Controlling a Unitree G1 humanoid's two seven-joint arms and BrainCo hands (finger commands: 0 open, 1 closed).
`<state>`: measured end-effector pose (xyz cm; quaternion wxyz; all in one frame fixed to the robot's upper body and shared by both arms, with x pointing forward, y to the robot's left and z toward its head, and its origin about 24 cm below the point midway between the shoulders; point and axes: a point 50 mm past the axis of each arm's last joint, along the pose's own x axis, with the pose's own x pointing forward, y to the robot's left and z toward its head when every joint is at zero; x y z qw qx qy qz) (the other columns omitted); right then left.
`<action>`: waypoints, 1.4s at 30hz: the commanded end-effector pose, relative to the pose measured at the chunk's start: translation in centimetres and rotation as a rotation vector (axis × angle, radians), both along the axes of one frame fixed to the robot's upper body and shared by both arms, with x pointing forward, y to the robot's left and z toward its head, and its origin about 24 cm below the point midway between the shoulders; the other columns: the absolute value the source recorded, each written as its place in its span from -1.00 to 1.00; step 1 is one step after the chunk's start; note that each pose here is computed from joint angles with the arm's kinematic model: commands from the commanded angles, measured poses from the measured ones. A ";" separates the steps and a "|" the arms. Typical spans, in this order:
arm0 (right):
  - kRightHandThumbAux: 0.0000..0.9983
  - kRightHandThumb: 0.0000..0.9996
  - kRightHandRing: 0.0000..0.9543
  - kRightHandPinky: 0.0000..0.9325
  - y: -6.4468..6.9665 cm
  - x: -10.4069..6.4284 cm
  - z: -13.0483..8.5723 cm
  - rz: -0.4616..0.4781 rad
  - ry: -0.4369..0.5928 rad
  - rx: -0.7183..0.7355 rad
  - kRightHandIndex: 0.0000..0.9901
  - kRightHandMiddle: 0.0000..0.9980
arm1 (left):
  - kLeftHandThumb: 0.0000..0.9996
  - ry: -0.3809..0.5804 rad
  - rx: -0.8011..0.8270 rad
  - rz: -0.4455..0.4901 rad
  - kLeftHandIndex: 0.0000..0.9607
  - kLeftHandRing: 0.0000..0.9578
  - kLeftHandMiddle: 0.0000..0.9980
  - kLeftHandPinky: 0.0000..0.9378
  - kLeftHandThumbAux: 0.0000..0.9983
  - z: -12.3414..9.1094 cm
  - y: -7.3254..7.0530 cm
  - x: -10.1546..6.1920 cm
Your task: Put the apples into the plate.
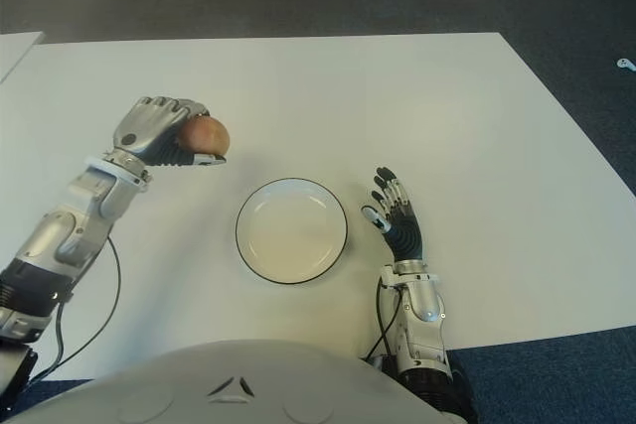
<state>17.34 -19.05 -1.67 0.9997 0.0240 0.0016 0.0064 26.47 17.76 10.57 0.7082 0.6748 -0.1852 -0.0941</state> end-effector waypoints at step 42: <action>0.12 -0.71 -1.00 -1.00 1.4 -2.5 -3.6 -0.042 0.219 0.042 -1.00 -1.00 | 0.50 0.203 -0.004 -0.358 -0.07 0.75 0.70 0.72 0.38 -1.8 -13.4 -5.3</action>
